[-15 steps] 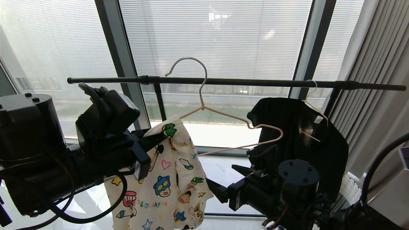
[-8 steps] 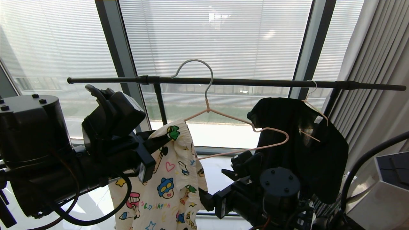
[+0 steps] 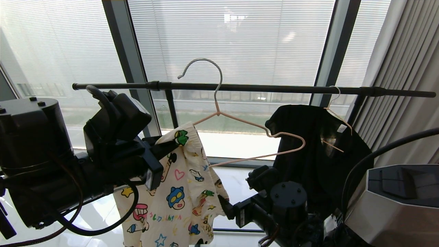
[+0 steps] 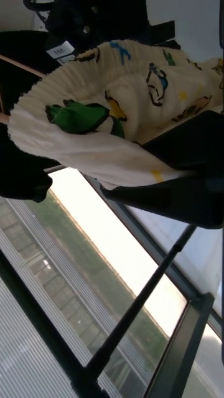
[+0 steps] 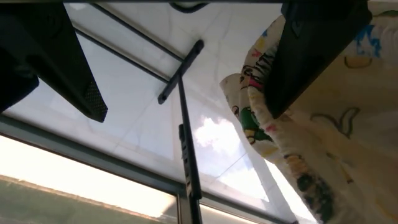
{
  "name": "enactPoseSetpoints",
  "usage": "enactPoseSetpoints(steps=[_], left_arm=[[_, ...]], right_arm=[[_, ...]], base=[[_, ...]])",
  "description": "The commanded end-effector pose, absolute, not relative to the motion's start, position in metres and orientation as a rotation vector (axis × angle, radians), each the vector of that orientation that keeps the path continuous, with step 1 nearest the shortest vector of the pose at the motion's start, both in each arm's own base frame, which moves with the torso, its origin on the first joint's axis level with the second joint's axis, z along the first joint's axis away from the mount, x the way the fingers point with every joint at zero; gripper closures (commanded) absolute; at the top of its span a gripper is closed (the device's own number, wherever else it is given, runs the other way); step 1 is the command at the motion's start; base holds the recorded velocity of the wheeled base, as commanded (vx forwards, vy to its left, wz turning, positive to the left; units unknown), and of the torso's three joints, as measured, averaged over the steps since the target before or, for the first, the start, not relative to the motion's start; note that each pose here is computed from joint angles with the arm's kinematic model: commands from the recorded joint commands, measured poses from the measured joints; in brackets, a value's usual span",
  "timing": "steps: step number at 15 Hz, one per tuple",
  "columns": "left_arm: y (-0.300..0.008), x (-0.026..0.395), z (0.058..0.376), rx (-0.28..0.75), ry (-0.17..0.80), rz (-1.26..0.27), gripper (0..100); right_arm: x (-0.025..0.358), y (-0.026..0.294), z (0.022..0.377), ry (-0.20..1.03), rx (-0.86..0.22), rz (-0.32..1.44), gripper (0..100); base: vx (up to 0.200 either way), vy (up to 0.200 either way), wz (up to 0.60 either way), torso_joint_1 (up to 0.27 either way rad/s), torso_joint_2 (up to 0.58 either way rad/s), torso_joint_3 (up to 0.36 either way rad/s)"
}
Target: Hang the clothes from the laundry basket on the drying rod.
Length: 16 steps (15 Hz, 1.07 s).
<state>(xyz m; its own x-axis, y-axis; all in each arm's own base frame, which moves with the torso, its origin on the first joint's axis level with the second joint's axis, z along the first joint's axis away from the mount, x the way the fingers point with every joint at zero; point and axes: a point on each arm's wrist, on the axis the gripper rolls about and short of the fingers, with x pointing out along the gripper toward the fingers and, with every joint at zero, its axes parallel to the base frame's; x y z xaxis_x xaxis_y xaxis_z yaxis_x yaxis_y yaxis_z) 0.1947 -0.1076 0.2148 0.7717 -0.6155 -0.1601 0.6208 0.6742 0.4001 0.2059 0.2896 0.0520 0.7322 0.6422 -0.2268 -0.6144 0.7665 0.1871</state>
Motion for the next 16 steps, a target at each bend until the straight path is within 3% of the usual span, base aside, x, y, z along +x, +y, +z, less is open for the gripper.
enactPoseSetpoints(steps=[1,8,16], left_arm=[[-0.100,0.197,0.217,0.452,0.010,-0.660,100],[-0.084,0.200,0.208,0.462,0.056,-0.595,100],[-0.063,0.201,0.181,0.556,0.151,-0.538,100]], right_arm=[[0.226,0.275,0.046,0.286,0.071,0.620,0],[0.279,0.221,0.053,0.237,0.019,0.422,0],[0.296,0.190,0.069,0.194,0.046,0.328,0]], base=[[0.000,0.000,0.00,0.000,0.00,0.000],[0.000,0.000,0.00,0.000,0.00,0.000],[0.000,0.000,0.00,0.000,0.00,0.000]])
